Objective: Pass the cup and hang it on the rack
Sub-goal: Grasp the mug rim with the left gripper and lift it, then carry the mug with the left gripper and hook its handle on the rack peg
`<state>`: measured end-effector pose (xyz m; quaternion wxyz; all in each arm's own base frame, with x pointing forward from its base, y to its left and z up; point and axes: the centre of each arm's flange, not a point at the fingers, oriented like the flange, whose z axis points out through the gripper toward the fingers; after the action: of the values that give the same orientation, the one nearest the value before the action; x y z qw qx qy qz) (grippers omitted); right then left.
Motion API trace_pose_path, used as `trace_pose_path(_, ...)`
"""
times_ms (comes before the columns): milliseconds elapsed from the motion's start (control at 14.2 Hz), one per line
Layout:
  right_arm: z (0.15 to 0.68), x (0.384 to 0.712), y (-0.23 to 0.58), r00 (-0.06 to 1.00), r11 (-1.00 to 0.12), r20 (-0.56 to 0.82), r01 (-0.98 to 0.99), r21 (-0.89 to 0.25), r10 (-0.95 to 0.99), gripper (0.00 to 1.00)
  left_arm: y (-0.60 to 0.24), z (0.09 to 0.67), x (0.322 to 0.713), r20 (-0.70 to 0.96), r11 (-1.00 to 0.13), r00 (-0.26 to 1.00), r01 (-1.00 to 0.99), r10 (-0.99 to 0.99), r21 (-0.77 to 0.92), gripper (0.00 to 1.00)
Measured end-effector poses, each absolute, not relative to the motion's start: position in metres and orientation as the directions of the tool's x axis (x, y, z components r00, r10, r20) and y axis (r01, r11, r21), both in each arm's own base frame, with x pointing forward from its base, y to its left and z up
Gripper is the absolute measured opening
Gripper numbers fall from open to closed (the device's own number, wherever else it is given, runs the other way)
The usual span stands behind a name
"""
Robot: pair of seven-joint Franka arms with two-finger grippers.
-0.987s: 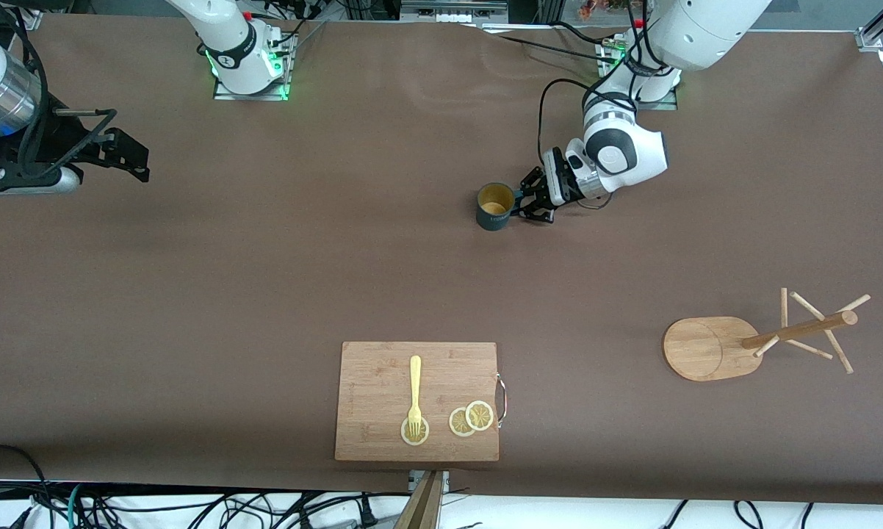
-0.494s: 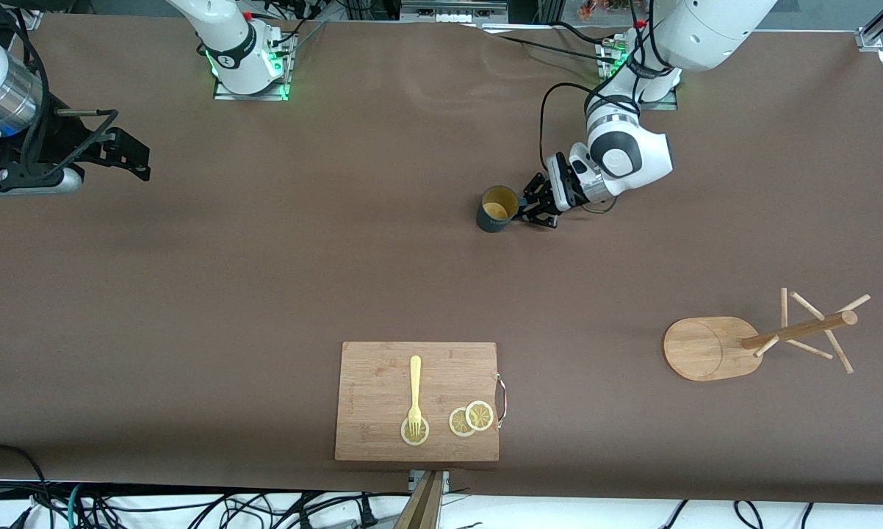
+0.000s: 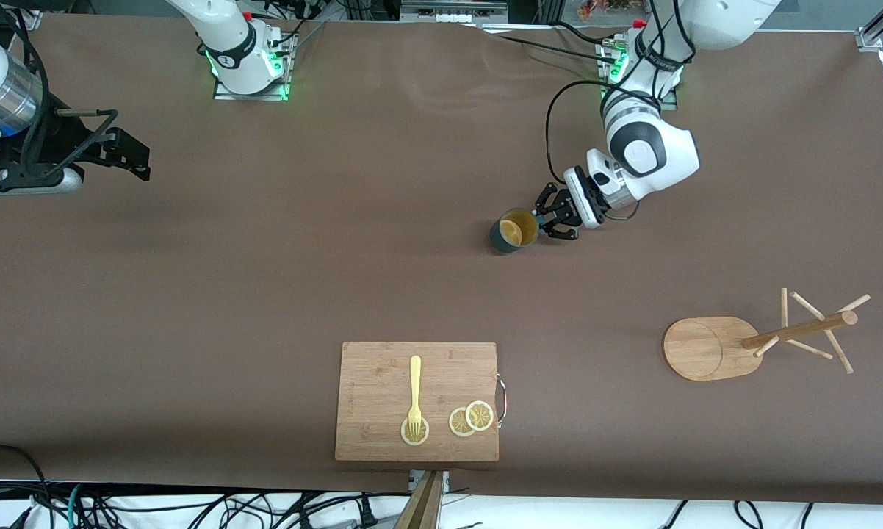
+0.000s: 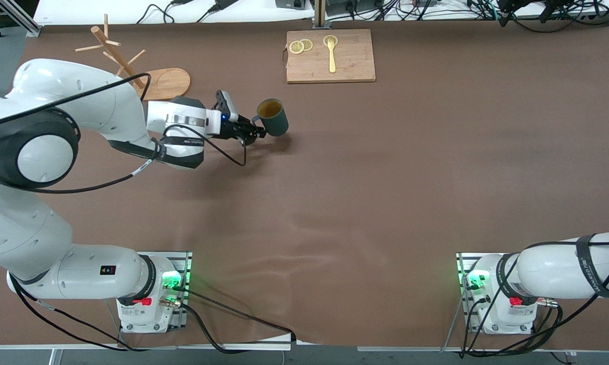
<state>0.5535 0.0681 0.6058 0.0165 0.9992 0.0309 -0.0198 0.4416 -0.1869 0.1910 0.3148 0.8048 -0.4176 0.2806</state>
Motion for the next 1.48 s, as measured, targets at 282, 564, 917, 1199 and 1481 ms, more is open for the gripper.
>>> trace_pose_path(282,0.606,0.554,0.068,0.997,-0.998,-0.041,0.062,0.032,0.061,1.0,-0.156,0.23,0.469,0.617,-0.518,0.645,-0.752,-0.45,0.409,0.21)
trace_pose_path(564,0.606,0.554,0.068,0.997,-0.998,-0.041,0.062,0.032,0.06,1.0,-0.11,0.275,0.502,0.501,-0.566,0.798,-0.595,-0.335,0.57,0.21)
trace_pose_path(917,0.606,0.554,0.068,0.997,-0.998,-0.041,0.061,0.032,0.06,1.0,-0.041,0.32,0.534,0.337,-0.57,0.919,-0.393,-0.207,0.721,0.21)
trace_pose_path(1199,0.606,0.553,0.068,0.997,-0.998,-0.042,0.061,0.032,0.06,1.0,0.012,0.355,0.545,0.182,-0.572,0.972,-0.234,-0.147,0.787,0.21)
trace_pose_path(1481,0.606,0.553,0.068,0.997,-0.998,-0.042,0.061,0.032,0.06,1.0,0.056,0.374,0.541,0.015,-0.544,0.999,-0.033,-0.036,0.839,0.21)
